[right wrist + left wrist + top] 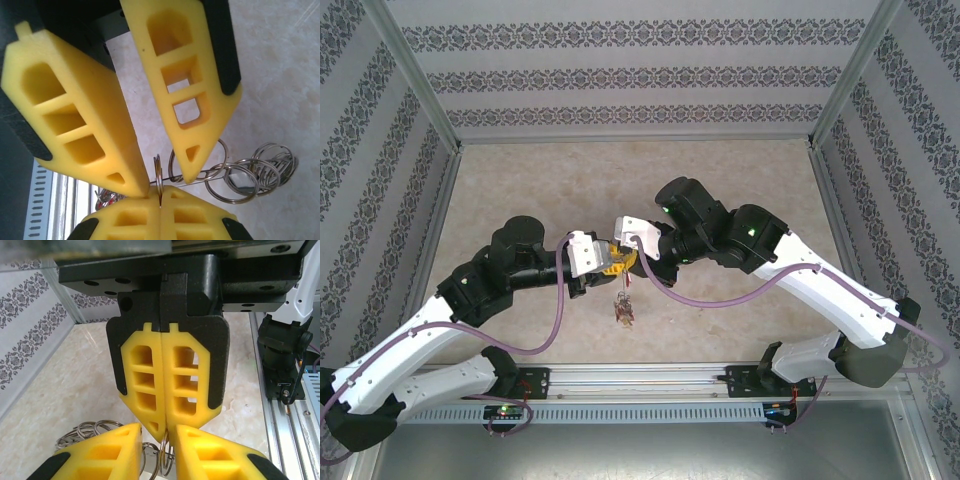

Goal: Put the keys on the keyring

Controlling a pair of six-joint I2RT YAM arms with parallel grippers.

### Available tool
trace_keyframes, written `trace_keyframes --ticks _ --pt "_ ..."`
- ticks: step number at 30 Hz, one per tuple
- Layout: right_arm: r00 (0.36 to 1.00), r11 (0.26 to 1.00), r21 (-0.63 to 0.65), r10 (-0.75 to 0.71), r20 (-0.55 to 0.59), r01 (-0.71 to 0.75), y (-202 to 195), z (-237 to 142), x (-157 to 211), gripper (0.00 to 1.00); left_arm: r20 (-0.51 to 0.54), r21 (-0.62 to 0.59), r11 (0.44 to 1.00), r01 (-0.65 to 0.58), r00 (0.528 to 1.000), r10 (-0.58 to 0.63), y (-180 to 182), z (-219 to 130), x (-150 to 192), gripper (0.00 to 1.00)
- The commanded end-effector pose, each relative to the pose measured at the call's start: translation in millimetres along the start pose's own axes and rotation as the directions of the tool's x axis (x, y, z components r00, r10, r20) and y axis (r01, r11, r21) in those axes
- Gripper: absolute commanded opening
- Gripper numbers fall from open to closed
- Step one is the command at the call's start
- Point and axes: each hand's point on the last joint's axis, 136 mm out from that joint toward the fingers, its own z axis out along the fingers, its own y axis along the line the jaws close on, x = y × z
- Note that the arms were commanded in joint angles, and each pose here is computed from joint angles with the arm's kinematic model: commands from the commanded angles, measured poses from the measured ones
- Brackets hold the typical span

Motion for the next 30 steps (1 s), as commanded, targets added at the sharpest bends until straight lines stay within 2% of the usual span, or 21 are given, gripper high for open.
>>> trace_keyframes --ticks 1,6,11,14,21,23,25,27,30 --pt "0.993 0.999 -0.007 -0.036 0.109 0.037 7.6 -16.4 -25.0 0.0 0.015 -0.004 1.0 -0.017 1.0 0.017 3.1 0.0 -4.3 0.23" --pt "0.992 0.999 -0.007 -0.042 0.116 0.043 7.6 -16.6 -25.7 0.0 -0.006 0.008 1.0 -0.01 1.0 0.01 2.4 3.8 0.5 0.2" --pt "0.99 0.999 0.004 -0.042 0.137 0.042 6.9 -21.8 -26.0 0.0 -0.025 0.017 1.0 -0.002 1.0 0.002 1.9 6.4 4.1 0.1" --pt "0.988 0.999 0.011 -0.041 0.148 0.04 6.5 -24.7 -25.9 0.0 -0.014 0.02 1.0 0.001 1.0 -0.001 1.6 6.2 1.1 0.0" --pt "0.986 0.999 0.006 -0.036 0.163 0.035 8.1 -23.2 -19.8 0.01 0.062 0.058 0.998 0.02 0.998 -0.024 -3.9 0.7 -18.1 0.0" --pt "0.984 1.0 -0.003 -0.021 0.176 0.022 10.6 -20.9 -15.3 0.13 0.098 0.067 0.997 0.028 0.995 -0.034 -5.0 -2.8 -26.2 0.0" --pt "0.982 1.0 -0.02 0.0 0.188 0.004 13.8 -18.6 -11.5 0.2 0.129 0.074 0.997 0.033 0.991 -0.042 -5.1 -6.5 -33.4 0.0" --pt "0.979 0.999 -0.034 0.019 0.201 -0.013 16.5 -17.2 -8.7 0.22 0.146 0.078 0.996 0.035 0.988 -0.046 -4.9 -9.3 -37.8 0.0" --pt "0.974 0.999 -0.039 0.041 0.225 -0.033 17.0 -15.8 -6.3 0.21 0.161 0.083 0.996 0.036 0.986 -0.049 -4.2 -11.3 -41.5 0.0"
